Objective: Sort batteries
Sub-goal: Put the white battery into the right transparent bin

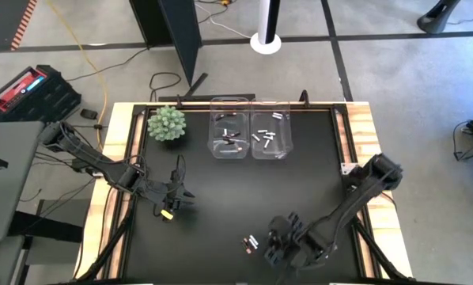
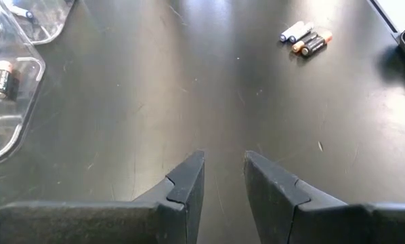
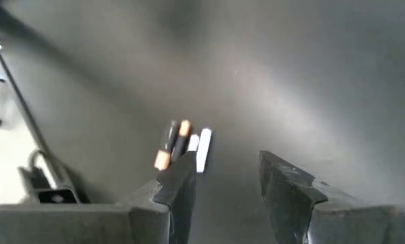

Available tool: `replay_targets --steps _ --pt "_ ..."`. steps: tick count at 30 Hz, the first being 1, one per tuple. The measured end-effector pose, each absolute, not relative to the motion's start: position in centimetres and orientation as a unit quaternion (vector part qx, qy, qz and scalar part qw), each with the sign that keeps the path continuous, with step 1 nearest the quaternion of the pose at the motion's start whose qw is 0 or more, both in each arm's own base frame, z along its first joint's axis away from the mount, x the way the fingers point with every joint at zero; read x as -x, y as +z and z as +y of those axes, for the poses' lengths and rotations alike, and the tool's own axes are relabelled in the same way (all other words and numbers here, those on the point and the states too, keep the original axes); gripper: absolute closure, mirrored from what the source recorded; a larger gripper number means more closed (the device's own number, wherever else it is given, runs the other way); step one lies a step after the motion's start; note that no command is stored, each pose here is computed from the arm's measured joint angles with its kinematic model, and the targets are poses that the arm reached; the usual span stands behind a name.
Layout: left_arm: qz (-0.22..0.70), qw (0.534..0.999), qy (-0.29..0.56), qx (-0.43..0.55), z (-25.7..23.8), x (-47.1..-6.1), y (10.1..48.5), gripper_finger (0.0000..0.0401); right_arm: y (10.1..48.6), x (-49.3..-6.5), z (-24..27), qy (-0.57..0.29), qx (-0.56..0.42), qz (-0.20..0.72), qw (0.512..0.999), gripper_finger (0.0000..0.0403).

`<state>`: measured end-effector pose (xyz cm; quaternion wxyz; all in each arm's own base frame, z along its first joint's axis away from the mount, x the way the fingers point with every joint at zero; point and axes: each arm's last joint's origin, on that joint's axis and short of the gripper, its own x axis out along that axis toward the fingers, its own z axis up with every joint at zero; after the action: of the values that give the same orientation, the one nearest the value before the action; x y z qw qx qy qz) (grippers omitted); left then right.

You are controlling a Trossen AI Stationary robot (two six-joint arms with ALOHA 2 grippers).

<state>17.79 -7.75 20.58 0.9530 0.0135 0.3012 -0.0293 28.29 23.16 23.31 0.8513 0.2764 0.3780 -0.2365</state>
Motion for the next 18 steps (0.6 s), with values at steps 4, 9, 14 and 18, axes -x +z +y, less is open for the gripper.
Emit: replay_targets --steps 4,9,14,18 --pt "0.301 0.953 -0.029 -0.014 -7.8 -17.8 20.6 0.0302 20.2 -29.2 25.2 -0.229 -0.278 0.378 0.853 0.0228" --pt "0.302 0.953 -0.029 -0.014 -7.8 -17.8 20.6 0.0302 16.9 -30.4 26.2 -0.232 -0.276 0.379 0.852 0.0228" --pt "0.301 0.953 -0.029 -0.014 -7.7 -17.8 20.6 0.0302 15.3 -31.2 26.1 -0.241 -0.277 0.376 0.851 0.0228" --pt "0.302 0.953 -0.029 -0.014 -7.8 -17.8 20.6 0.0302 14.8 -31.9 25.4 -0.251 -0.264 0.375 0.852 0.0228"
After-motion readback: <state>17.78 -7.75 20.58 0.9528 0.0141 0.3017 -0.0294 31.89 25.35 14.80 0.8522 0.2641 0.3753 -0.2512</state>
